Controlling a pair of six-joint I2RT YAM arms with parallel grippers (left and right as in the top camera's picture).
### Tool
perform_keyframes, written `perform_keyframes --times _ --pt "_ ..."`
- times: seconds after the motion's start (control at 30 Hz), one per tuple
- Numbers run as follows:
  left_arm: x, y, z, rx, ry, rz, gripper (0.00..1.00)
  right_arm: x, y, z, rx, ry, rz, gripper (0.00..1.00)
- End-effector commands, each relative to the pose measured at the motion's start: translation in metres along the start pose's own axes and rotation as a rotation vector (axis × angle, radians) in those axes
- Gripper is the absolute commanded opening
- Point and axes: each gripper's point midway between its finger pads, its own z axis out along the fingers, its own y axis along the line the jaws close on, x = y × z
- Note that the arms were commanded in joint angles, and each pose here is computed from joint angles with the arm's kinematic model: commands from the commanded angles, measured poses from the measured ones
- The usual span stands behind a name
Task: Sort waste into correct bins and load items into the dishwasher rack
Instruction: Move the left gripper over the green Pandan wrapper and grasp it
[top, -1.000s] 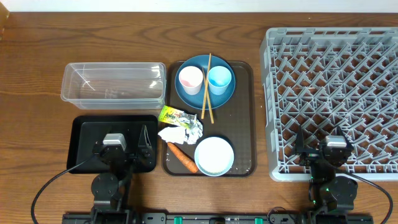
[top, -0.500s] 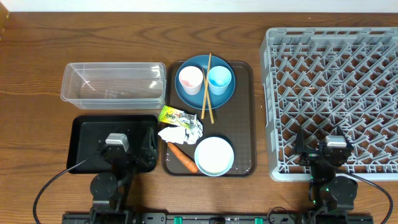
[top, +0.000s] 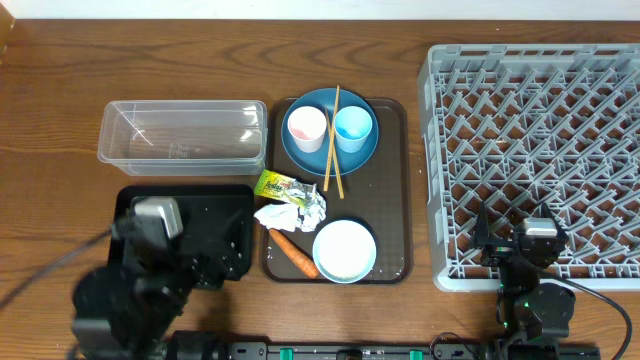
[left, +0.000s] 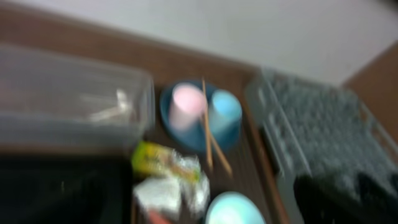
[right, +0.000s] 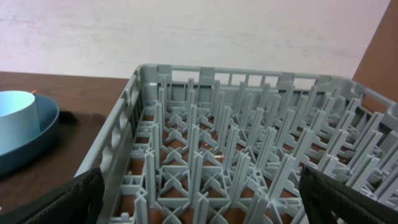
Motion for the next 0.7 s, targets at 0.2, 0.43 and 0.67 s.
perform_keyframes --times 0.2,0.43,0.67 --pt "-0.021 -0.031 -0.004 0.002 0.375 -0.145 0.98 0.002 -0.002 0.000 0.008 0.008 0.016 0.99" --pt "-0.010 -0.015 0.030 -0.044 0.505 -0.201 0.99 0.002 -0.002 0.000 0.008 0.008 0.016 0.99" --pt "0.010 0.001 0.055 -0.108 0.634 -0.285 0.56 0.002 -0.001 0.000 0.008 0.008 0.016 0.99"
